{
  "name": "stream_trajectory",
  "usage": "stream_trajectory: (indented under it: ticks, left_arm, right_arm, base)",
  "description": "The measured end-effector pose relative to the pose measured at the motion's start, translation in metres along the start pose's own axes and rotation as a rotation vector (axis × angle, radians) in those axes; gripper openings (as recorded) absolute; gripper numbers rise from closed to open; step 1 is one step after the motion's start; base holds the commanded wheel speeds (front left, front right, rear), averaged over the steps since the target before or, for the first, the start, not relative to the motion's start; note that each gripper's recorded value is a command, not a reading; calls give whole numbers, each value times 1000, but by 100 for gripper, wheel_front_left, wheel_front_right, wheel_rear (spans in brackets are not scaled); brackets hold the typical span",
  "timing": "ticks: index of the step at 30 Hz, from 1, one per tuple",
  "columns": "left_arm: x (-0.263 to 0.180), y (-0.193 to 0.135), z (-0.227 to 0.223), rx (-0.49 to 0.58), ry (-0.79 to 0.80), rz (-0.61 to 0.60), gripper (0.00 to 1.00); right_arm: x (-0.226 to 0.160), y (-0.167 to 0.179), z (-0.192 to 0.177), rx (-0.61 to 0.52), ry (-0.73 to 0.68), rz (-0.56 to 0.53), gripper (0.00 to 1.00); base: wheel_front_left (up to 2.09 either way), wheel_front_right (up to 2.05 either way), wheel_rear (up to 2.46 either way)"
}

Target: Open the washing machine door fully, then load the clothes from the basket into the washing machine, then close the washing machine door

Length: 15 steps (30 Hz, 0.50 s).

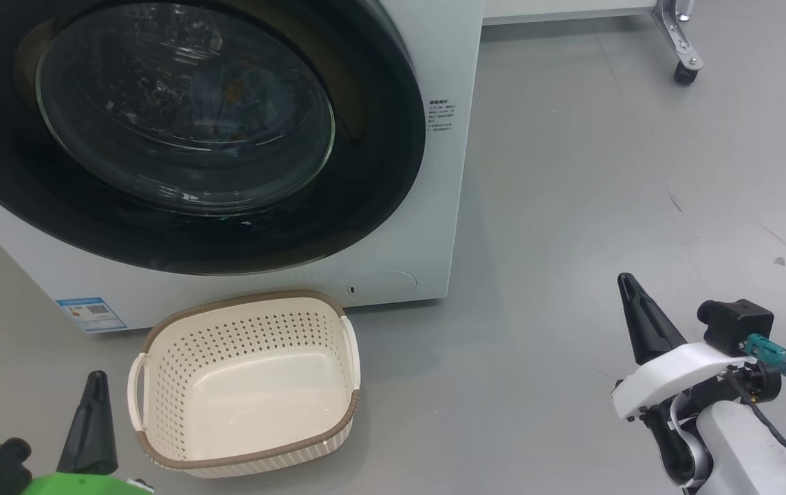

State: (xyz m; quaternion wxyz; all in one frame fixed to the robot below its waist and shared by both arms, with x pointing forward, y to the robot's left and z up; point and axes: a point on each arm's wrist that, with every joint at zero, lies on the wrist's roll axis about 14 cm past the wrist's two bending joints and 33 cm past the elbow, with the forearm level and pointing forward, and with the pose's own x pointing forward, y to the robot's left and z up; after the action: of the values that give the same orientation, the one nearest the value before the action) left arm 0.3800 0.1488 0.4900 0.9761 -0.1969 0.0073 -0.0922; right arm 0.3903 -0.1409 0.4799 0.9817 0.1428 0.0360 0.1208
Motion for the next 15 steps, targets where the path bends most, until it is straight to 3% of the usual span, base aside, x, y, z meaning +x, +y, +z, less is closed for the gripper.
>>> stream_trajectory:
  ticks: [15]
  left_arm:
    - [-2,8,2,-183,-1,60,0]
  right_arm:
    - [3,-8,13,203,-37,-61,0]
  base:
    - [0,0,0]
